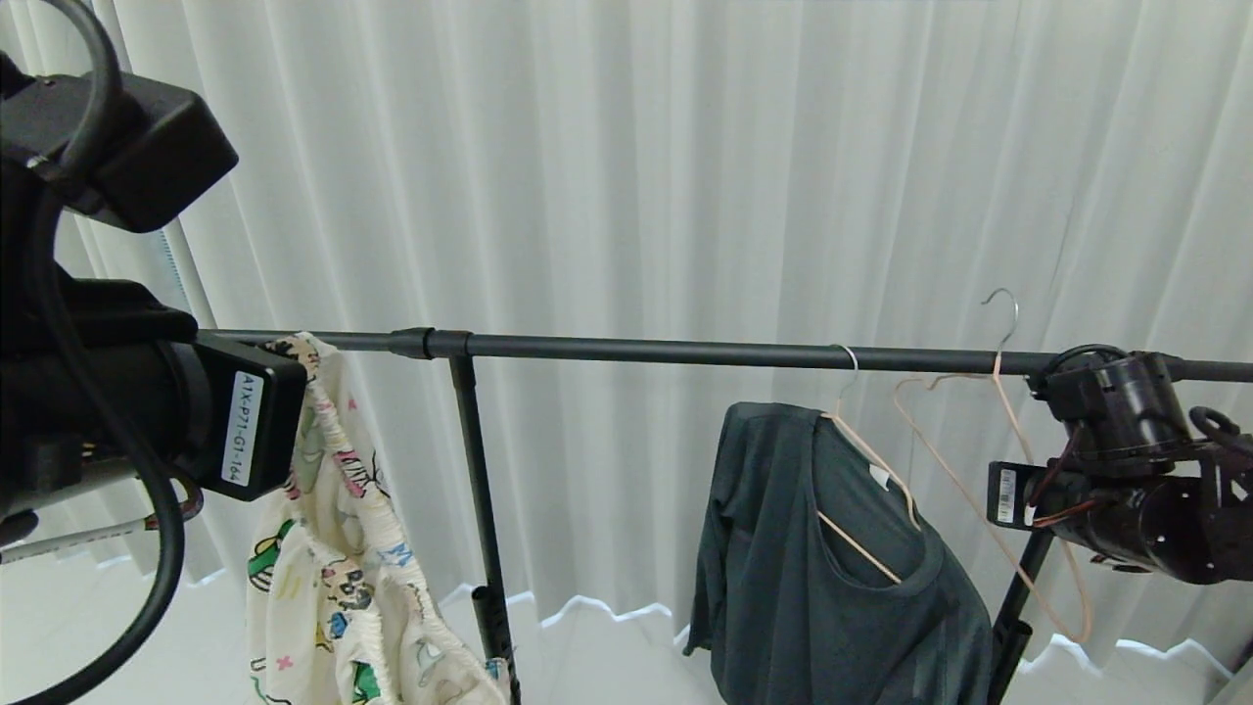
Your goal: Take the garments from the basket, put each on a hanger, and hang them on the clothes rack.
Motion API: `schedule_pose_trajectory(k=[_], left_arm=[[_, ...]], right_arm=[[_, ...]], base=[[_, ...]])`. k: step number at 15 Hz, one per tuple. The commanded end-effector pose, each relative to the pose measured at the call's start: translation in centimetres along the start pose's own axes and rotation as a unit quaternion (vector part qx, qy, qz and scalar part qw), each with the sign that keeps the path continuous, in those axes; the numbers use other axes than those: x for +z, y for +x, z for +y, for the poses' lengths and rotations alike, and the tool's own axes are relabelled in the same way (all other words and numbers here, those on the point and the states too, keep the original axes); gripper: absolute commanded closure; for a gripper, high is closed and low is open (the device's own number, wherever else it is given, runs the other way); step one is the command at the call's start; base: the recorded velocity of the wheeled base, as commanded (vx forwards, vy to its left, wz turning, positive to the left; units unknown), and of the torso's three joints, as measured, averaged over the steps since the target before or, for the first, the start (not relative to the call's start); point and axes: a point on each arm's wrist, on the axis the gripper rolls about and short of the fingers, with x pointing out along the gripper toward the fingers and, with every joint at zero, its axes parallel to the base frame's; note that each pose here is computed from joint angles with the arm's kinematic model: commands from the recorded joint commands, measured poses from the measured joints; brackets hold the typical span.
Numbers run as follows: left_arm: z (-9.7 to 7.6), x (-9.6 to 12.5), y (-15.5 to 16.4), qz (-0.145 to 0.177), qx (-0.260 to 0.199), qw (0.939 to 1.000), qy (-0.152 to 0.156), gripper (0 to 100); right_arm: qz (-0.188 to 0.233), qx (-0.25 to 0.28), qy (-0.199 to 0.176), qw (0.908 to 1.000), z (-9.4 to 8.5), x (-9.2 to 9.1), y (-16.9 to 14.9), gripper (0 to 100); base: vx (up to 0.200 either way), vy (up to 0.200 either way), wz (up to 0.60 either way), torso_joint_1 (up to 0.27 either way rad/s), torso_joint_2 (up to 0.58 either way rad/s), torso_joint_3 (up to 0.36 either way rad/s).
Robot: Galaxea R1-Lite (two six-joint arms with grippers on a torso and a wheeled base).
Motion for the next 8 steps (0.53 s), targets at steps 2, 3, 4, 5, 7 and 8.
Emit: schedule_pose_trajectory(k=[2, 3, 4, 5, 7, 8], left_arm=[[0.0, 0.1, 0.0, -0.003, -0.001, 1.0000, -0.002, 100], [-0.1, 0.2, 0.0, -0.007, -0.001, 1.0000, -0.004, 100], [-0.1, 0.2, 0.0, -0.009, -0.002, 0.9999, -0.006, 100], [-0.1, 0.2, -0.1, -0.010, -0.004, 0.9999, -0.005, 100], [-0.2, 0.2, -0.1, -0.011, -0.006, 0.9999, -0.003, 100], [-0.3, 0.2, -0.1, -0.011, -0.007, 0.9999, -0.003, 100]], right_arm=[[-0.032, 0.020, -0.010, 0.9992, -1.2, 0.6, -2.8, 100], [-0.036, 0.032, -0.020, 0.9986, -1.8, 0.3, -3.6, 100], [-0.039, 0.047, -0.029, 0.9977, -2.3, 0.1, -4.4, 100], [-0.044, 0.056, -0.034, 0.9969, -2.7, 0.1, -5.0, 100], [-0.062, 0.063, -0.033, 0.9956, -3.1, 0.4, -6.0, 100], [-0.073, 0.068, -0.036, 0.9944, -3.4, 0.6, -6.7, 100]], base=[[0.000, 0.000, 0.00, 0.000, 0.00, 0.000], [0.000, 0.000, 0.00, 0.000, 0.00, 0.000], [0.000, 0.000, 0.00, 0.000, 0.00, 0.000], [0.000, 0.000, 0.00, 0.000, 0.00, 0.000], [0.000, 0.000, 0.00, 0.000, 0.00, 0.000], [0.000, 0.000, 0.00, 0.000, 0.00, 0.000]])
